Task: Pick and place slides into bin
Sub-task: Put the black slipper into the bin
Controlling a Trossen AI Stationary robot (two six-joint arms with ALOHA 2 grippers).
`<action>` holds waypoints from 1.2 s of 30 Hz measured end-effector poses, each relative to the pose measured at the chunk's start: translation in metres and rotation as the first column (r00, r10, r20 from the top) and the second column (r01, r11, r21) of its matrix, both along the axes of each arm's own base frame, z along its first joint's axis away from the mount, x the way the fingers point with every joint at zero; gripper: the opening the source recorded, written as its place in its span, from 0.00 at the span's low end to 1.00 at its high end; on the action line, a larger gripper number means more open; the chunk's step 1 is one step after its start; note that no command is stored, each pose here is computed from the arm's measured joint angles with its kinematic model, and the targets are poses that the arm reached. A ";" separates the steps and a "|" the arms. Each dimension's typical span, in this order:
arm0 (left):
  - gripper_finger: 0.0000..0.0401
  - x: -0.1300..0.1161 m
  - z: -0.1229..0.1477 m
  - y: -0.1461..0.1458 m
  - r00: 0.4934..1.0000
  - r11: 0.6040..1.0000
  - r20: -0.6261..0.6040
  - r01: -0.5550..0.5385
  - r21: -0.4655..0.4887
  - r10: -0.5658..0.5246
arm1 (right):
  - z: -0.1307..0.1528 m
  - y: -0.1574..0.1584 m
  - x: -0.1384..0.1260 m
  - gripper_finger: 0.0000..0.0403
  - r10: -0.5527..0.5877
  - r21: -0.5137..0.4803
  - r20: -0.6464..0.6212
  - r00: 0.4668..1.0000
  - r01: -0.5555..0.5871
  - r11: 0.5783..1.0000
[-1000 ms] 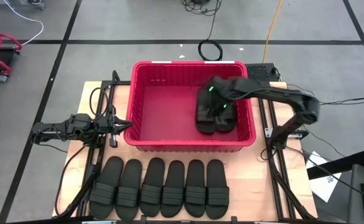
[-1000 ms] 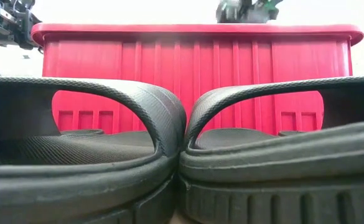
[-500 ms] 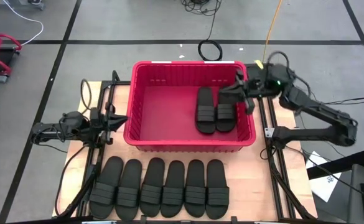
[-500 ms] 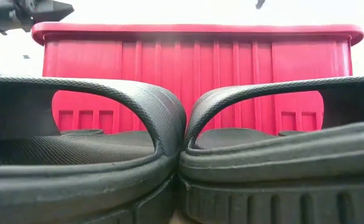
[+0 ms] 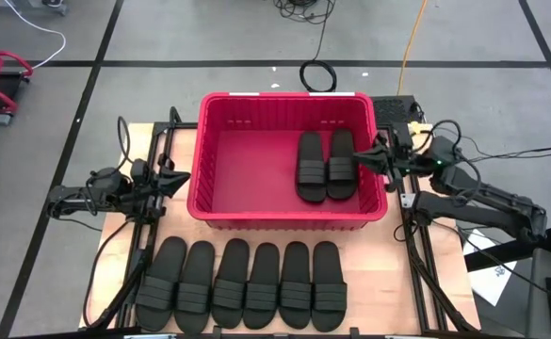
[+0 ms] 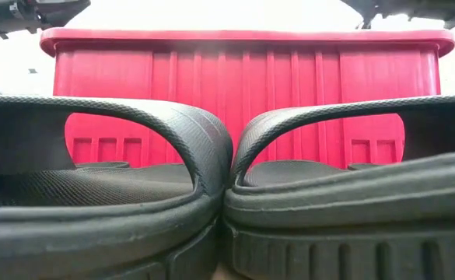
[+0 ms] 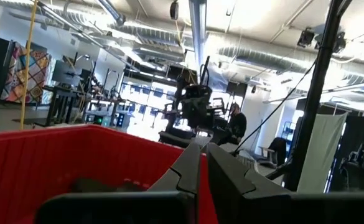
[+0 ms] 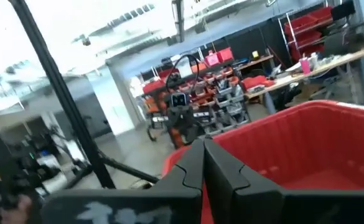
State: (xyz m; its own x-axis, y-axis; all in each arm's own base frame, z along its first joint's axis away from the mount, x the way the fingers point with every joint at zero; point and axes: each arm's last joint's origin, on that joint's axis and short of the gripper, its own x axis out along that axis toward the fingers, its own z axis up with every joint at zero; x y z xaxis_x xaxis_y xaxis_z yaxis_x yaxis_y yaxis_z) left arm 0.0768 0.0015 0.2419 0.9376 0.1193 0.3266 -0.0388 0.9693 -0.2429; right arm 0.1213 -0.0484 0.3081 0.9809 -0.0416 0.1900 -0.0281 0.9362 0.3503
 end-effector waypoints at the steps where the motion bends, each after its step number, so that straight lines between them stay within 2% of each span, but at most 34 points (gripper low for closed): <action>1: 0.08 0.000 0.000 0.000 1.000 1.000 -0.004 0.003 0.000 -0.003 | 0.000 0.002 -0.003 0.00 -0.007 -0.033 -0.005 1.000 0.007 0.999; 5: 0.08 0.000 0.000 0.000 1.000 1.000 -0.003 0.010 -0.004 -0.010 | 0.004 0.007 -0.013 0.00 -0.017 -0.098 0.027 0.999 0.020 0.995; 11: 0.08 0.000 0.000 0.000 1.000 1.000 0.003 0.004 0.015 -0.004 | 0.011 0.010 -0.021 0.00 -0.013 -0.101 0.070 0.997 0.020 0.995; 16: 0.08 -0.002 0.006 0.000 0.998 1.000 0.064 0.007 0.002 -0.007 | 0.015 0.012 -0.023 0.00 -0.006 -0.112 0.114 0.993 0.019 0.994; 20: 0.08 -0.005 0.011 0.000 0.992 0.998 0.125 0.030 -0.047 -0.024 | 0.020 0.013 -0.025 0.00 0.009 -0.122 0.164 0.986 0.011 0.993; 25: 0.08 -0.006 0.013 0.000 0.985 0.986 0.165 0.084 -0.146 -0.059 | 0.022 0.015 -0.025 0.00 0.077 -0.142 0.173 0.982 -0.053 0.988; 29: 0.08 -0.006 0.013 0.000 0.978 0.960 0.184 0.139 -0.241 -0.095 | 0.022 0.016 -0.024 0.00 0.112 -0.144 0.159 0.981 -0.090 0.986; 33: 0.08 -0.006 0.013 0.001 0.980 0.959 0.186 0.115 -0.260 -0.067 | 0.021 0.015 -0.024 0.00 0.110 -0.134 0.155 0.982 -0.089 0.987; 36: 0.08 -0.006 0.013 0.000 0.981 0.966 0.180 0.115 -0.231 -0.074 | 0.018 0.014 -0.023 0.00 0.092 -0.109 0.132 0.987 -0.078 0.991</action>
State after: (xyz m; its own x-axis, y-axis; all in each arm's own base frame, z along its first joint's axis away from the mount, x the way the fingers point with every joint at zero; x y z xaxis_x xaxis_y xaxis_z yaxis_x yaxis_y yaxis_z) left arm 0.0711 0.0019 0.2547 0.8820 0.1267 0.4538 0.1117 0.8794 -0.4627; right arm 0.0982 -0.0340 0.3265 0.9447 0.0676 0.3209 -0.1498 0.9594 0.2389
